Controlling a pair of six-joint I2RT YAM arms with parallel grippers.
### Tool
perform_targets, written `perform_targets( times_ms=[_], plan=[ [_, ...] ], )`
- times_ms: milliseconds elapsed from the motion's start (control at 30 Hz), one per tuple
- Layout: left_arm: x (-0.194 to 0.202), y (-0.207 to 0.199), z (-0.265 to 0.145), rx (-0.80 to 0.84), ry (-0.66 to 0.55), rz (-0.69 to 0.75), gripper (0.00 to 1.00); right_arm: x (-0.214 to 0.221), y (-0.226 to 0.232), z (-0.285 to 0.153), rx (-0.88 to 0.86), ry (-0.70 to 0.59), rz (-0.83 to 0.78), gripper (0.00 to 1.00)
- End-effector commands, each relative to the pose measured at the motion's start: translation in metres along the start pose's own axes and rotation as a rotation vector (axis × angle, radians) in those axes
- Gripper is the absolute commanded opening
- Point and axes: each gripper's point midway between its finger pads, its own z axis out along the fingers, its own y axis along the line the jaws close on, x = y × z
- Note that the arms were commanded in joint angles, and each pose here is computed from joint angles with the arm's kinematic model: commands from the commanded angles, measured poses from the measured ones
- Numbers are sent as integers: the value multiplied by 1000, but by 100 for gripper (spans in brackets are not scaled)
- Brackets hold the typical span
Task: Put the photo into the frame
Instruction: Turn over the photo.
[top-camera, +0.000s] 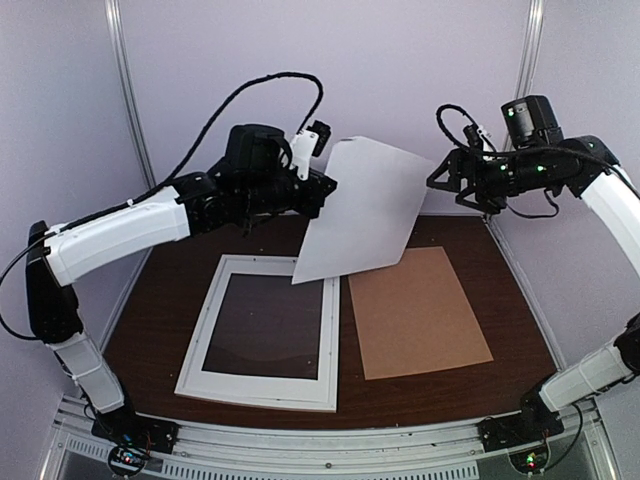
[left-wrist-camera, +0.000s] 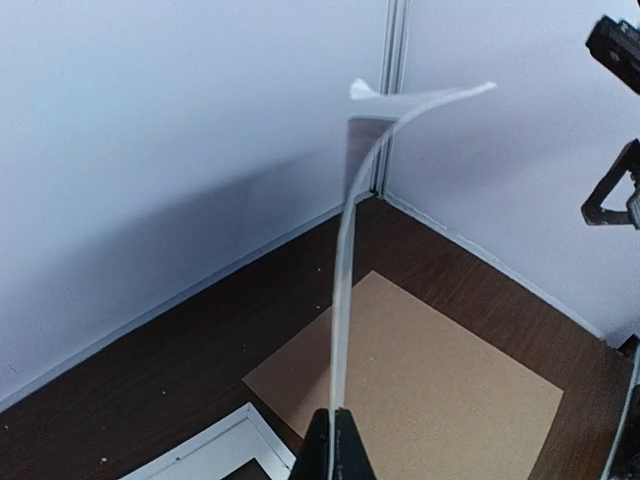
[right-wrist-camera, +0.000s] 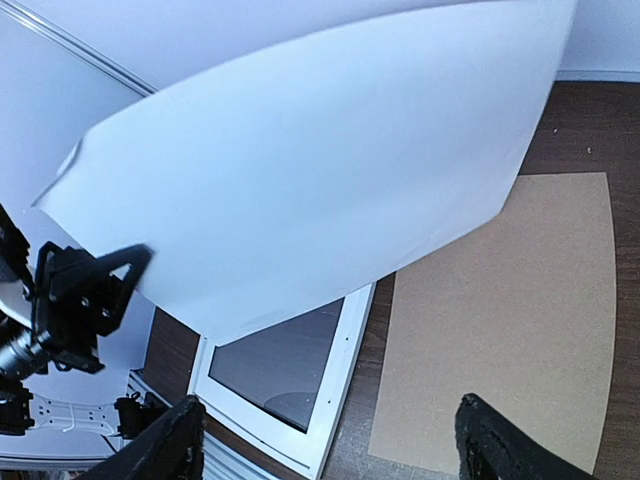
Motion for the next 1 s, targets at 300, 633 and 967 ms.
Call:
perform_targets(
  times_ms=[300,633,967],
  plan=[
    [20,82,-102,3,-35,-609,0,1,-4,12,-3,16,-11,86],
    [126,144,-172,-353,-71,-870,0,56,-3,96,-70,179,63,85],
    [208,167,-216,-592,-70,-1003,0,145,0,206,-68,414,99,85]
  ],
)
